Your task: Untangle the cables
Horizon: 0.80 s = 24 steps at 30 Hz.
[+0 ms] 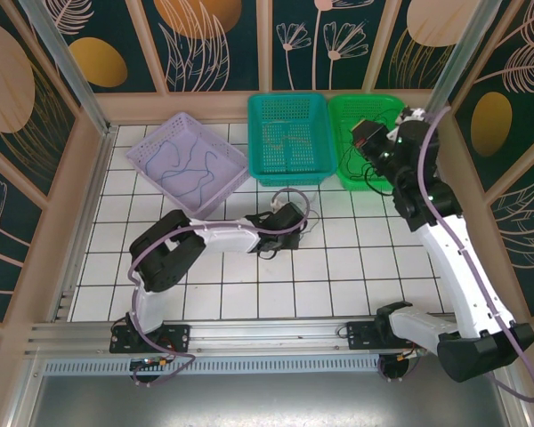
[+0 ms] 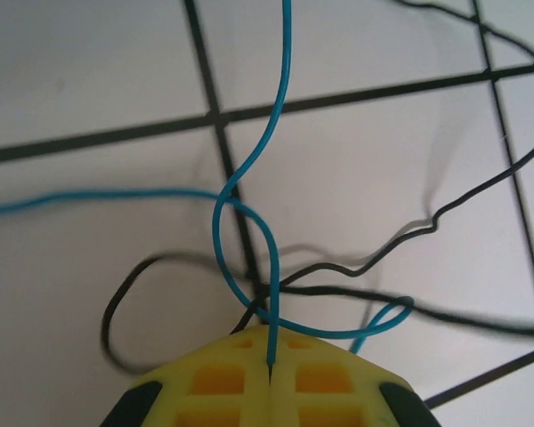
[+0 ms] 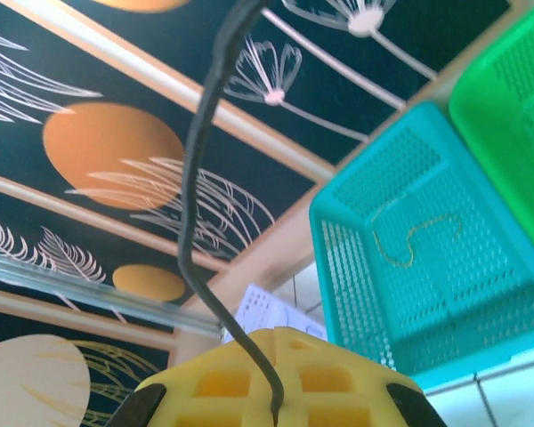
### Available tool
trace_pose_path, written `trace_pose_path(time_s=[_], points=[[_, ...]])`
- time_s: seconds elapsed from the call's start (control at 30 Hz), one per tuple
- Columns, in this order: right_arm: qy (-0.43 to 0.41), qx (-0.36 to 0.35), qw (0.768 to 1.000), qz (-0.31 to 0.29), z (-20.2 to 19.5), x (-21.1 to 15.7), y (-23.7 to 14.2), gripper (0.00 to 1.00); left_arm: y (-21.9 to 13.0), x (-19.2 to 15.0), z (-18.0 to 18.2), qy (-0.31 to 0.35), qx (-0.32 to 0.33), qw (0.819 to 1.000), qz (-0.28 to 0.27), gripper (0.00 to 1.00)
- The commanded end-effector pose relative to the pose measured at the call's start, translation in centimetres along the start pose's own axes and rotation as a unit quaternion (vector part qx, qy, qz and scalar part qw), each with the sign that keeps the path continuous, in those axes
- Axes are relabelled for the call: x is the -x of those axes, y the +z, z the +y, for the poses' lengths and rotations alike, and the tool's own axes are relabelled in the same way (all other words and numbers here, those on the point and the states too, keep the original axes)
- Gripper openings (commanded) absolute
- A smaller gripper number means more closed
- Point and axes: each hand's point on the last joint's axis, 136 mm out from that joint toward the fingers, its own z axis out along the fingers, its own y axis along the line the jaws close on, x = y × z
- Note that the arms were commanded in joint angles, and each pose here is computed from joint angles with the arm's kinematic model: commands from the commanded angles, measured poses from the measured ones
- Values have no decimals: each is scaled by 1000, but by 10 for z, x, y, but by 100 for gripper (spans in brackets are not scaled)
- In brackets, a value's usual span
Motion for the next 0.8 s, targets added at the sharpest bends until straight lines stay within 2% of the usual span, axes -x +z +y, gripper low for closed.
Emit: trace_pose_path(time_s=[0.0,0.3,0.67,0.77], points=[[-61,12,996,-66,25,44,-13,0,-17,-3,16,-10,7,1000,7,0],[-147,59,974,-162,91,111,-35,0,-22,-7,58,-65,28,997,32,0],[-200,82,951,-219,137,154,-41,0,-27,7,47,-71,14,997,30,0],[-215,83,942,-243,144,172,-40,0,-32,12,41,-70,5,997,29,6]])
